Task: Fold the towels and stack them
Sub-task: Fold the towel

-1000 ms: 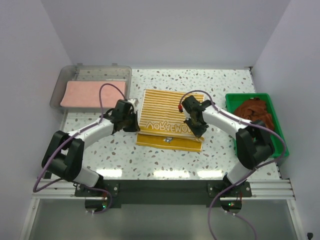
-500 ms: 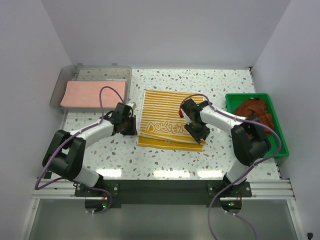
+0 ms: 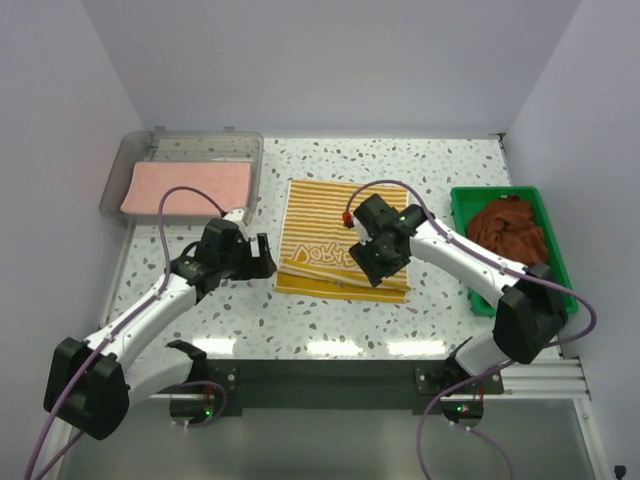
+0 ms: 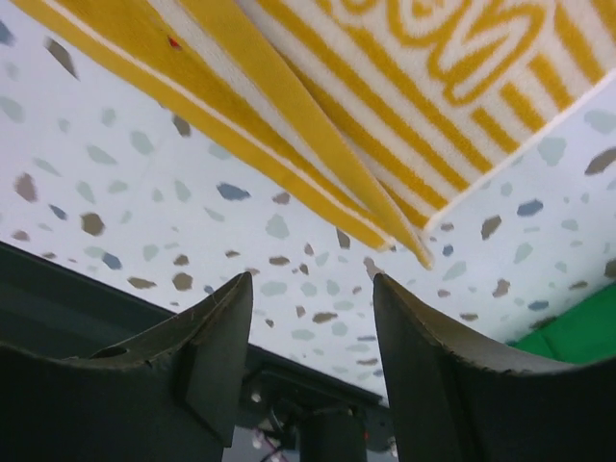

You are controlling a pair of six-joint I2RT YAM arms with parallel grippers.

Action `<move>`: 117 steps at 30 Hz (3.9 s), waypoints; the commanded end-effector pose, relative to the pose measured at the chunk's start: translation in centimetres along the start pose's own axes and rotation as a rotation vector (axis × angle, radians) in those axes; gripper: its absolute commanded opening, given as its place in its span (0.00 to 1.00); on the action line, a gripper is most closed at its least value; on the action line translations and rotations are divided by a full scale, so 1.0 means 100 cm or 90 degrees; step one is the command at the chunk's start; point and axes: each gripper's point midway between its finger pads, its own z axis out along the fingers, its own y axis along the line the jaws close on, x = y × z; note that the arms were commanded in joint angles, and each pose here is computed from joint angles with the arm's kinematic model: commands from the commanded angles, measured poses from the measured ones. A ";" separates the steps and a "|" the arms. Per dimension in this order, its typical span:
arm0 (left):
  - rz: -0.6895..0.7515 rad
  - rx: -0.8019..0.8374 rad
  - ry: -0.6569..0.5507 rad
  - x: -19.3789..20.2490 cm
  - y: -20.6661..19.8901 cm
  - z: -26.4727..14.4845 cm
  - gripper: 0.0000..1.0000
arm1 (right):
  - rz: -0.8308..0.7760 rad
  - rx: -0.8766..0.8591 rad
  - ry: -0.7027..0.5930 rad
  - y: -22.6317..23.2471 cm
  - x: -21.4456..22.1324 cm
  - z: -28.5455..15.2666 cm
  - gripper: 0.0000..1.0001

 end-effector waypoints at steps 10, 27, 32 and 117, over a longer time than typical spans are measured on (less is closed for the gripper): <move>-0.022 -0.006 -0.055 -0.006 0.004 -0.016 1.00 | -0.003 -0.190 -0.251 0.059 -0.117 0.027 0.80; 0.021 -0.030 -0.239 -0.042 0.017 -0.071 1.00 | -0.044 -0.289 -0.186 0.109 -0.107 0.067 0.78; 0.020 -0.029 -0.252 -0.043 0.018 -0.070 1.00 | -0.065 -0.304 -0.179 0.127 -0.100 0.061 0.72; -0.047 -0.065 0.137 0.119 -0.001 0.025 0.41 | 0.589 -0.044 -0.064 0.000 0.107 0.071 0.29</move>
